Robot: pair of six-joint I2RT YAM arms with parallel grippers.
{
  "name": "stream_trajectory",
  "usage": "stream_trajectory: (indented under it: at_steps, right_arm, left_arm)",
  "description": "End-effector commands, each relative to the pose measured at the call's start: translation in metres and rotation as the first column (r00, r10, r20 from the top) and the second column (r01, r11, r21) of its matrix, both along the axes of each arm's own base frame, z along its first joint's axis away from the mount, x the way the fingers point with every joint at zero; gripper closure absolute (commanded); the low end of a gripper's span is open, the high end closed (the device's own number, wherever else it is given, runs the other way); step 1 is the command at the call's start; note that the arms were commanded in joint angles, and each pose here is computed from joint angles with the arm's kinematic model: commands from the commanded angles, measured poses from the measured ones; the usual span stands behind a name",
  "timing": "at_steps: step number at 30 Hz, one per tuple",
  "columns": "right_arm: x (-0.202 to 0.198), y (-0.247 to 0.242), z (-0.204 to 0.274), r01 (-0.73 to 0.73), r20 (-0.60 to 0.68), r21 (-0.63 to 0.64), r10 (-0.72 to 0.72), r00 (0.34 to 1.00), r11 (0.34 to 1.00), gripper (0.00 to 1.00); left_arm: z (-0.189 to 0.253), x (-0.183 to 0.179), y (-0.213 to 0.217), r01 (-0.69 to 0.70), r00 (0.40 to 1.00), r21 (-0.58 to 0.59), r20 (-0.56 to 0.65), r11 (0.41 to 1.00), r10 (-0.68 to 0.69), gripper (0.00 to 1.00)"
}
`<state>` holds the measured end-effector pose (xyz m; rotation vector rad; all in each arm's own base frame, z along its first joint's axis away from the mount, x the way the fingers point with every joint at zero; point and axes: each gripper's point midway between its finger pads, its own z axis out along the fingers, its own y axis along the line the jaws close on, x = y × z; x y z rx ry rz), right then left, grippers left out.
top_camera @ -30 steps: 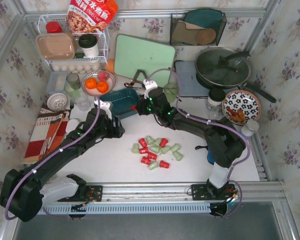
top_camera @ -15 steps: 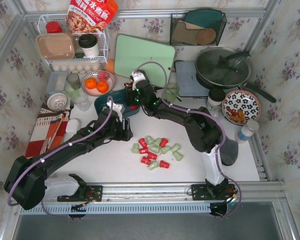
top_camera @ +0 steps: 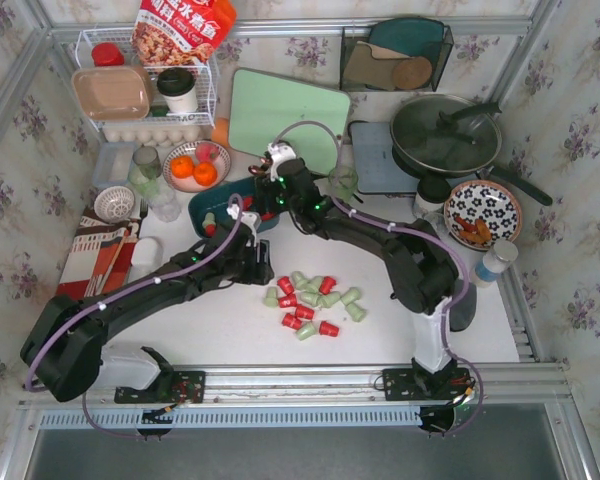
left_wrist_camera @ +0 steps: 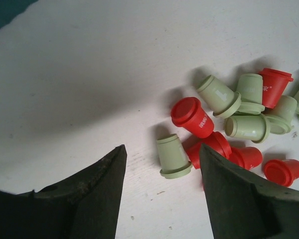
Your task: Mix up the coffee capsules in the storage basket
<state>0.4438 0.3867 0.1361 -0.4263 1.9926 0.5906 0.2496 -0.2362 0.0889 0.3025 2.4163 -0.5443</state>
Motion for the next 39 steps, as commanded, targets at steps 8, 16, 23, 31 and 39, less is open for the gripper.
stream_trajectory:
  at_steps: [8,16,23,31,39]
  right_arm:
    - [-0.046,-0.069,0.027,0.128,0.057,0.002,-0.128,0.990,0.992,0.26]
    - [-0.086,-0.107,0.009,0.146,0.013,-0.060,-0.145,0.989,0.987,0.26]
    - [-0.104,-0.140,-0.005,0.183,0.051,-0.121,-0.178,0.983,0.976,0.26]
    - [-0.111,-0.157,-0.019,0.209,0.082,-0.162,-0.198,0.977,0.964,0.26]
    - [-0.116,-0.160,-0.024,0.202,0.082,-0.165,-0.191,0.978,0.965,0.26]
  left_arm:
    - [-0.008,-0.003,-0.016,-0.027,0.996,0.009,-0.080,1.000,0.028,0.38]
    - [-0.007,-0.011,-0.021,-0.022,0.999,0.046,-0.049,0.999,0.024,0.44]
    - [-0.025,-0.020,-0.022,-0.021,0.997,0.141,-0.074,0.990,0.031,0.48]
    - [-0.042,-0.021,-0.018,-0.028,0.992,0.217,-0.115,0.976,0.054,0.54]
    - [-0.053,-0.028,-0.021,-0.019,0.986,0.257,-0.158,0.966,0.061,0.58]
